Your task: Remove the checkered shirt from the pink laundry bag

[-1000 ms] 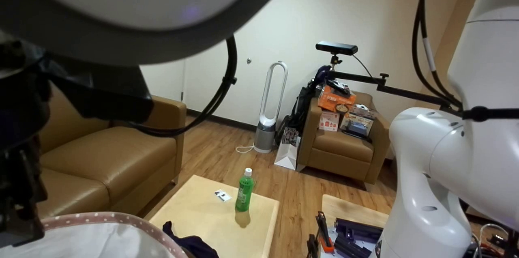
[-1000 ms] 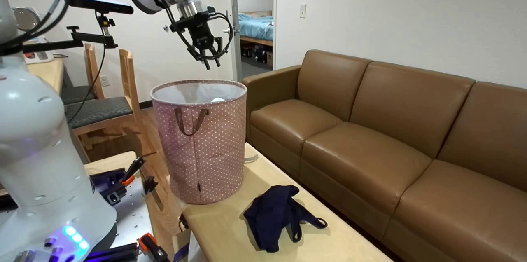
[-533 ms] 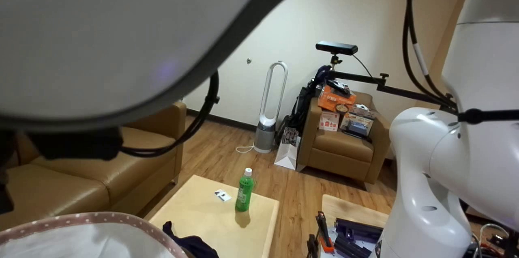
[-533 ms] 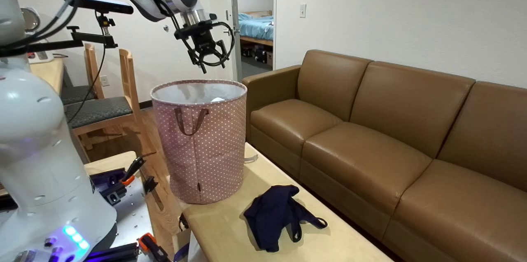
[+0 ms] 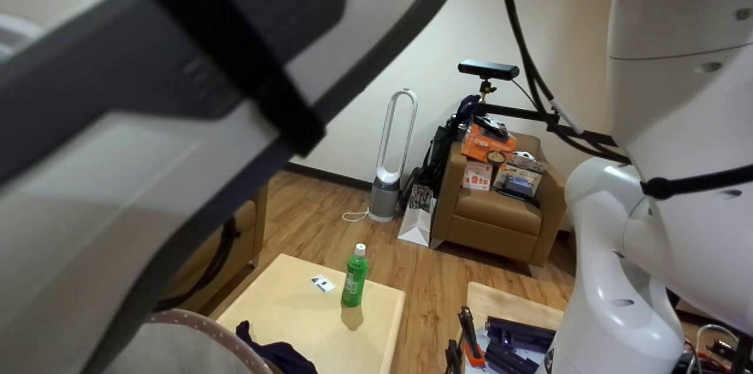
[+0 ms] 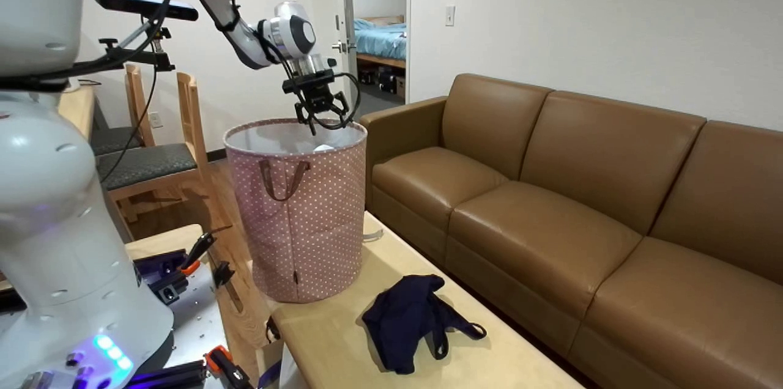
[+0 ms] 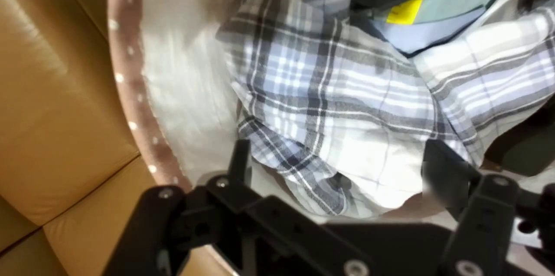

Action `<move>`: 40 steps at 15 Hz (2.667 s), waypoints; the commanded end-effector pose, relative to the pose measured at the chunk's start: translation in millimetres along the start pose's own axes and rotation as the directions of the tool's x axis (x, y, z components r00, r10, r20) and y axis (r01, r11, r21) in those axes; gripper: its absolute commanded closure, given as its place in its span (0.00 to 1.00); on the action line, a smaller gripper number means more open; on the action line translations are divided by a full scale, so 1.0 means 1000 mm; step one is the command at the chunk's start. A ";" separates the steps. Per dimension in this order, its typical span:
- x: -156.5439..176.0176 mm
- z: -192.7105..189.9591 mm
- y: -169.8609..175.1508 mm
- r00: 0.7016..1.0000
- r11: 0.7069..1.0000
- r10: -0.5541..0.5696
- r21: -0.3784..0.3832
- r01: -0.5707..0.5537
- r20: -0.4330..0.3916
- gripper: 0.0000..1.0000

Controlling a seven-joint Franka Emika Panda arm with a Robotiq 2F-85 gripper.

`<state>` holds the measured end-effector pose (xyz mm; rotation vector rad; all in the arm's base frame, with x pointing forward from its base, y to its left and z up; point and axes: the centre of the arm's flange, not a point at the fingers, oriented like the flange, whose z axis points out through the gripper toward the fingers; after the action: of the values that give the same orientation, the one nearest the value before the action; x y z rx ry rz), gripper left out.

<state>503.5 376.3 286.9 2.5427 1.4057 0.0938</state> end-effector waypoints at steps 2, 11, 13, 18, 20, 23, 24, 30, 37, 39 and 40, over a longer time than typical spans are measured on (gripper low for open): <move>0.047 0.066 0.000 0.997 0.998 -0.041 0.053 0.045 -0.069 0.00; 0.071 0.153 -0.035 0.996 0.980 -0.083 0.182 0.079 0.014 0.00; 0.070 0.159 -0.038 0.997 0.979 -0.071 0.192 0.064 0.029 0.27; 0.065 0.145 -0.031 0.997 0.983 -0.058 0.178 0.049 0.044 0.61; 0.062 0.140 -0.030 0.998 0.983 -0.058 0.174 0.053 0.026 0.74; 0.054 0.126 -0.028 0.999 0.984 -0.051 0.173 0.051 -0.004 0.93; 0.052 0.121 -0.027 0.999 0.985 -0.048 0.168 0.050 -0.013 0.96; 0.034 0.067 -0.013 0.999 0.993 -0.040 0.109 0.040 -0.006 0.95; -0.001 -0.008 0.011 1.000 1.000 -0.004 0.031 0.003 0.027 0.95; -0.015 -0.033 0.021 0.999 1.000 0.009 0.015 -0.009 0.037 0.95; -0.021 -0.044 0.025 0.999 1.000 0.014 0.006 -0.014 0.041 0.95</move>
<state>524.8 380.0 294.1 2.5550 1.4289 0.0400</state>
